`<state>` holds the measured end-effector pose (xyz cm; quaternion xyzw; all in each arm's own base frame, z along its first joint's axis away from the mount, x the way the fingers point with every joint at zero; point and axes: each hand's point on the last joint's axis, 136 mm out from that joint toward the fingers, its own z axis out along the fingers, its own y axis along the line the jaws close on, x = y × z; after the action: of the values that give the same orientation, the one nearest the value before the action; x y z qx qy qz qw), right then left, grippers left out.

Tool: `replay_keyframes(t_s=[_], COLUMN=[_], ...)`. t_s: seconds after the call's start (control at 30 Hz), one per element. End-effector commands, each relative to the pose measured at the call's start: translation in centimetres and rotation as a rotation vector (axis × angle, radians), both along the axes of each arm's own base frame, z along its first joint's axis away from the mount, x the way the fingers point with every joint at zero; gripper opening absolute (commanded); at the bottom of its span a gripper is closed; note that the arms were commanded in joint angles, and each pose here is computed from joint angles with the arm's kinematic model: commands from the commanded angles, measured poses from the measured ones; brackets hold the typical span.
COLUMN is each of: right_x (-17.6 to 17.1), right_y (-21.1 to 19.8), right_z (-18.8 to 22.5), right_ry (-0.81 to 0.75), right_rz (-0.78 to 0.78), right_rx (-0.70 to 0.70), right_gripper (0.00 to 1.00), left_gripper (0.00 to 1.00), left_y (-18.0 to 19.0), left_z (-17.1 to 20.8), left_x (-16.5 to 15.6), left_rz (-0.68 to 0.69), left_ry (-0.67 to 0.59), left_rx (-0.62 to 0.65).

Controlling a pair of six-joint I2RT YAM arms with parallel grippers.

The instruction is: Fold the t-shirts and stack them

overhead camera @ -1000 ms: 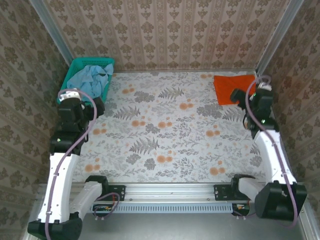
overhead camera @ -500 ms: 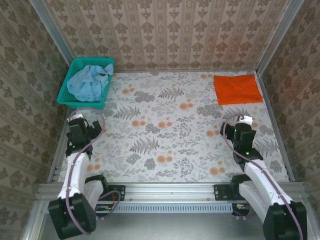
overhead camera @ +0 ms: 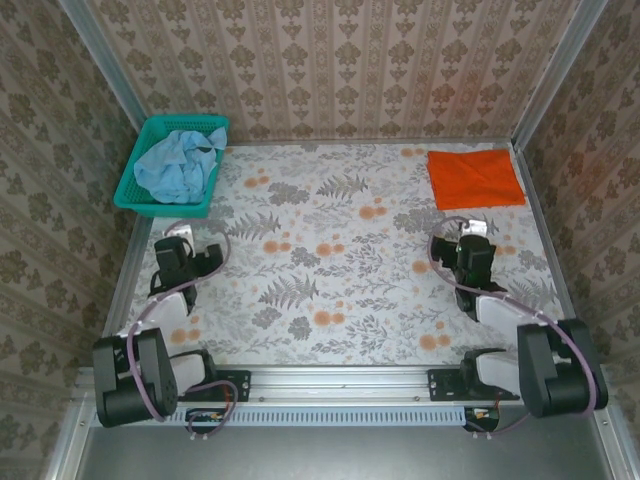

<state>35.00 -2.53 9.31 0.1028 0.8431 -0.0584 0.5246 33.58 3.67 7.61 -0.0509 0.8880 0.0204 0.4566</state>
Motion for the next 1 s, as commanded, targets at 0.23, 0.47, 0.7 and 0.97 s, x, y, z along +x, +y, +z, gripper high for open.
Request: replay_keyframes(t_s=[0.23,0.47,0.7,0.97], right_x=[3.2,1.6,3.9,4.6], right_y=[1.4,2.7,1.2,0.7], right_z=[3.0,1.7,0.9,0.7], right_ry=[-0.193,-0.295,-0.160,-0.131], right_rz=[0.103,0.185,0.086,0.084], right_rx=[-0.066,-0.078,-0.066,-0.033], right_gripper=[1.00,1.00,0.99,1.00], left_gripper=[1.00,1.00,1.00,1.00], left_y=[-1.7,-2.0,-3.8,-3.7], left_z=[4.0,2.7,1.8,1.8], left_x=[5.6,5.1,6.4,6.4], left_rz=[-0.076,-0.037,-0.134,-0.134], left_ry=[-0.246,-0.309,-0.251,-0.253], left_rx=[0.021,0.111,0.118,0.122])
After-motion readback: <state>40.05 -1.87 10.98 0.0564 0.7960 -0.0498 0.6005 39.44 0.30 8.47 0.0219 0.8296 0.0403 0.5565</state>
